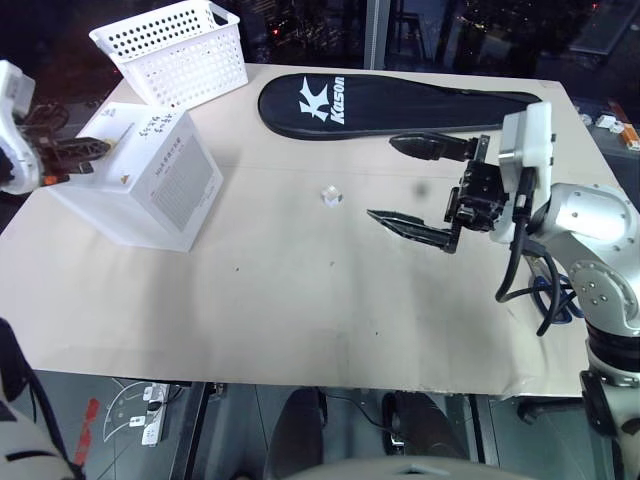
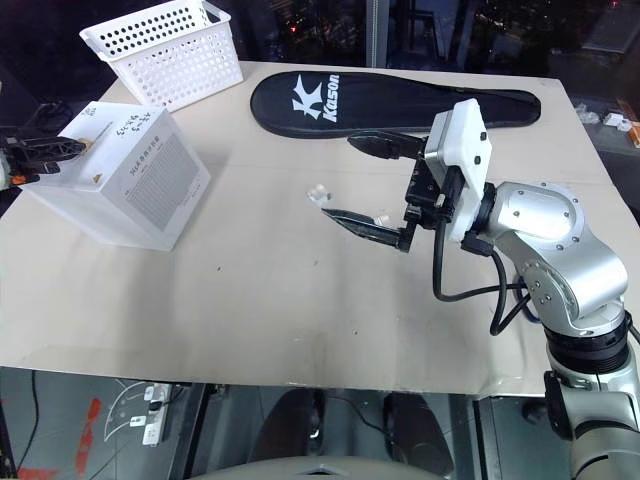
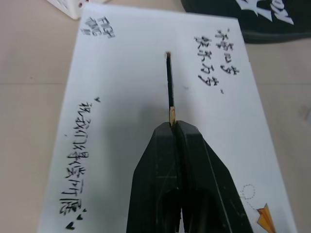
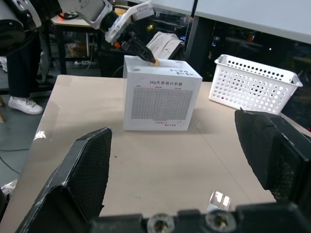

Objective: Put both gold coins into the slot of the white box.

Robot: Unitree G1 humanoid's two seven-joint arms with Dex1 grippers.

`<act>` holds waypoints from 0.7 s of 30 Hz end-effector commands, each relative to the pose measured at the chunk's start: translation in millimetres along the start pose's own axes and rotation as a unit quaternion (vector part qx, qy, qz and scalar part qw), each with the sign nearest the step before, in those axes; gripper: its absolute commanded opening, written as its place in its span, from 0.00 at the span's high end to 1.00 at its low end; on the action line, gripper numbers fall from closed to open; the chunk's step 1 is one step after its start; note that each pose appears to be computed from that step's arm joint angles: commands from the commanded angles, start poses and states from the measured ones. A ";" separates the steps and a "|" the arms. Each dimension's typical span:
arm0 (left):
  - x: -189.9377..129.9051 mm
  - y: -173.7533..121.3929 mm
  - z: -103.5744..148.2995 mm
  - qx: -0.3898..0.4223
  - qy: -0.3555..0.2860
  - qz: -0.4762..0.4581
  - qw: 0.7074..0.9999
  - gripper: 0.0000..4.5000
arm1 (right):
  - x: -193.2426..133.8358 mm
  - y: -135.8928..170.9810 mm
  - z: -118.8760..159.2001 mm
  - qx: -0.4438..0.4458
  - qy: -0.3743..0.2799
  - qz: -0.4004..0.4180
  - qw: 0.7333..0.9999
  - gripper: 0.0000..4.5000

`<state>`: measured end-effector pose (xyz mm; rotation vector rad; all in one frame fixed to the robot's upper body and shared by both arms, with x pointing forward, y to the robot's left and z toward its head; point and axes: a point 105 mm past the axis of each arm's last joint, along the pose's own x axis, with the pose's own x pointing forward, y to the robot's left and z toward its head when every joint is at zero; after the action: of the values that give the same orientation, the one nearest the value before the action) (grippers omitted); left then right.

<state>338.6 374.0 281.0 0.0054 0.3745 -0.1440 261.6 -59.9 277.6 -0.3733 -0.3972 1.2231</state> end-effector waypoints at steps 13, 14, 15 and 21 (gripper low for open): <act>-10.4 -10.1 29.9 0.058 -0.053 0.000 0.997 0.54 | -5.4 -0.8 13.5 -0.029 -0.016 -0.009 0.999 0.00; -12.4 -15.0 36.4 0.060 -0.067 -0.004 0.996 0.43 | -5.7 -0.7 14.2 -0.028 -0.018 -0.008 0.999 0.00; -15.0 -22.9 46.6 0.078 -0.091 -0.009 0.993 0.35 | -6.1 -0.7 14.9 -0.028 -0.020 -0.008 0.999 0.00; -35.8 -97.3 96.8 0.088 -0.254 -0.135 0.954 0.25 | -9.3 -2.2 14.4 -0.028 -0.020 -0.009 0.999 0.00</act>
<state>343.8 296.2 355.3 0.0747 -0.0246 -0.3793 260.2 -63.4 279.6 -0.3726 -0.4102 1.2201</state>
